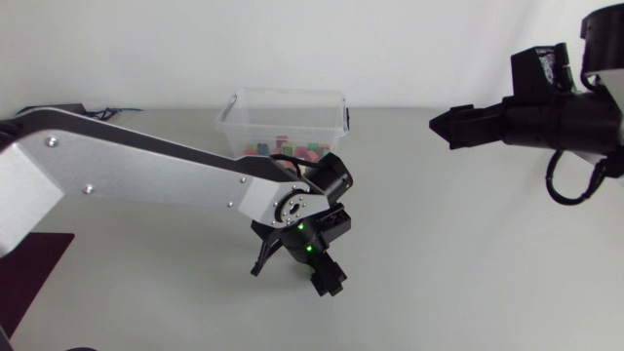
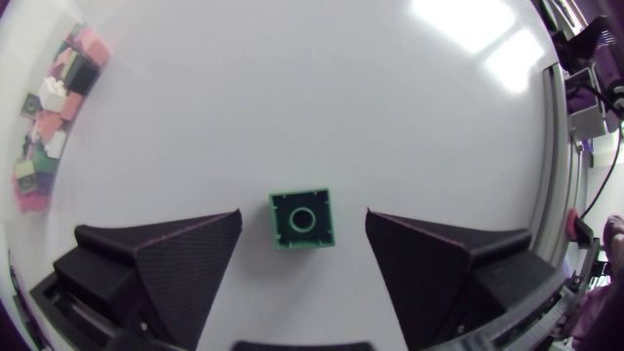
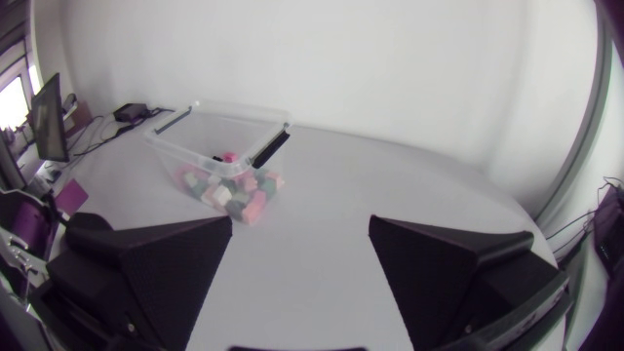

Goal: Place the duplo bricks in the container

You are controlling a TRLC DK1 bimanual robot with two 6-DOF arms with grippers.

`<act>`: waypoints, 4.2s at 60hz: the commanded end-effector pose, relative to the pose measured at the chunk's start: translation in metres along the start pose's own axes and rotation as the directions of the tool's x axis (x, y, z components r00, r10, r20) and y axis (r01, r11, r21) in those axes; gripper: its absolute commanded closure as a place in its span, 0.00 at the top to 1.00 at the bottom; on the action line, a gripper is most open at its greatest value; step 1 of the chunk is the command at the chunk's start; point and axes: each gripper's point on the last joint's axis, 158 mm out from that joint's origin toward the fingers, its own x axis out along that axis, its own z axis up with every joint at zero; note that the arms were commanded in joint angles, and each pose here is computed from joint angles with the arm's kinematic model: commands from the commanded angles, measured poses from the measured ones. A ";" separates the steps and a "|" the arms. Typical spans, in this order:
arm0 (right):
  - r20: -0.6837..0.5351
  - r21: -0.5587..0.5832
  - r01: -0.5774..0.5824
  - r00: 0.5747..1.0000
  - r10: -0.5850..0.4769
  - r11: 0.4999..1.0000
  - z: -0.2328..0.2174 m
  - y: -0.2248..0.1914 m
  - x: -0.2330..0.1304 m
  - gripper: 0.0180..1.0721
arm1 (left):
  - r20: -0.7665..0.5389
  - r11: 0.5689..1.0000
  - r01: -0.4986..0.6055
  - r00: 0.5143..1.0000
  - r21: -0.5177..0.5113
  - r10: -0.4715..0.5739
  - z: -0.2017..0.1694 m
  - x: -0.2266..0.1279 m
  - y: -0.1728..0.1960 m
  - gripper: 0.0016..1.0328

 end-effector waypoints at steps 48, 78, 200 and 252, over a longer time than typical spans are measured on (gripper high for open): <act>0.128 -0.012 0.147 0.981 -0.144 0.989 -0.032 -0.019 -0.104 0.96 | 0.102 0.993 -0.106 0.988 -0.059 0.112 0.026 -0.080 0.035 0.21; 0.285 -0.058 0.289 0.922 -0.262 0.956 -0.059 -0.026 -0.129 0.96 | 0.371 0.949 -0.199 0.885 -0.245 0.281 0.063 -0.171 0.108 0.21; 0.386 -0.046 0.426 0.842 -0.377 0.904 -0.139 -0.047 -0.093 0.95 | 0.442 0.675 -0.376 0.540 -0.635 0.716 0.130 -0.177 0.351 0.96; 0.405 -0.087 0.450 0.831 -0.381 0.889 -0.135 -0.048 -0.097 0.95 | 0.455 0.571 -0.485 0.345 -0.662 0.821 -0.019 -0.339 0.270 0.95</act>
